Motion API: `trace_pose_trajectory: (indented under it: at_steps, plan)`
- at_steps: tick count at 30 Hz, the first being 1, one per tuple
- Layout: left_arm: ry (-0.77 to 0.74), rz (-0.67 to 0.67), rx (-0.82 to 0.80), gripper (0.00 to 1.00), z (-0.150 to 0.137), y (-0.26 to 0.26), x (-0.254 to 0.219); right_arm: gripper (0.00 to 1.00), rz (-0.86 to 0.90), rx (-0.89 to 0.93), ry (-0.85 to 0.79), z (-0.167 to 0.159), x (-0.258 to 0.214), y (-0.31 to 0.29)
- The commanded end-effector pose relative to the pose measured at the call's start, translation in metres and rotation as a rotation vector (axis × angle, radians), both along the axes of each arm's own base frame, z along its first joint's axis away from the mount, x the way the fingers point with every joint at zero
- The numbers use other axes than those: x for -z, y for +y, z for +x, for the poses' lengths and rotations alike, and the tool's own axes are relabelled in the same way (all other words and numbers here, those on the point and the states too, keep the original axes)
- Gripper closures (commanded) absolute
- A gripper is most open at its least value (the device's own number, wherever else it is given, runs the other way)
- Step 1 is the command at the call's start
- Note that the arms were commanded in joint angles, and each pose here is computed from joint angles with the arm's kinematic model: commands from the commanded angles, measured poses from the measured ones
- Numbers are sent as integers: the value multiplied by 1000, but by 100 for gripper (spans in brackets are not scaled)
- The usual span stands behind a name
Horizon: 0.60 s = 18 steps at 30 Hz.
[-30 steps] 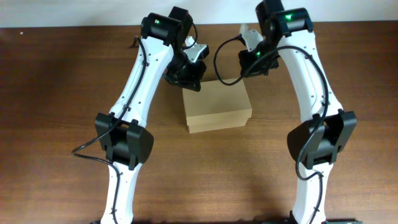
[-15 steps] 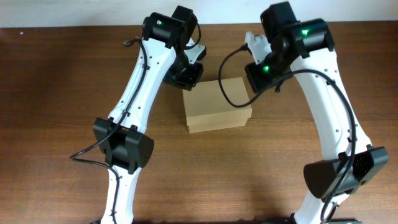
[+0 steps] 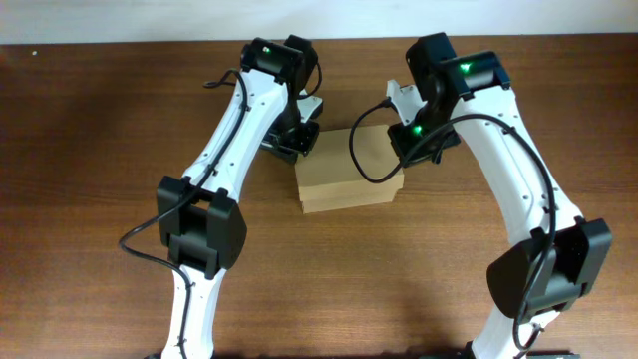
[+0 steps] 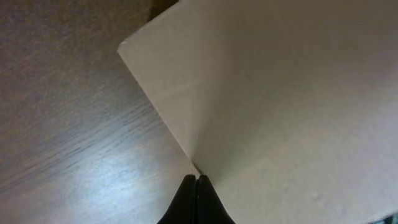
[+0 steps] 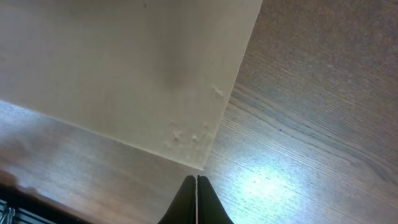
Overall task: Pack container
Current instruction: 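Swing the lid down over the box with both grippers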
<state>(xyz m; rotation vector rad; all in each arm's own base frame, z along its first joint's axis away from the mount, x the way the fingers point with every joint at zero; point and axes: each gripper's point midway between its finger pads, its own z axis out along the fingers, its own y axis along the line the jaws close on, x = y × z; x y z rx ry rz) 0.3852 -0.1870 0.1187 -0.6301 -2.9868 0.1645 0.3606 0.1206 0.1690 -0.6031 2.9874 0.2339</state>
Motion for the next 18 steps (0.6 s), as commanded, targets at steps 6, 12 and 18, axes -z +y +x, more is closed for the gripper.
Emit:
trace_pose_trajectory:
  at_steps: [6,12,18]
  plan:
    - [0,-20,35,98,-4,-3,4,96,15,-15,112,-1,43,10]
    - [-9,-23,35,98,-2,-3,5,96,11,-14,184,3,76,14]
    - [-17,-27,35,98,0,-4,5,96,0,-13,231,3,97,14]
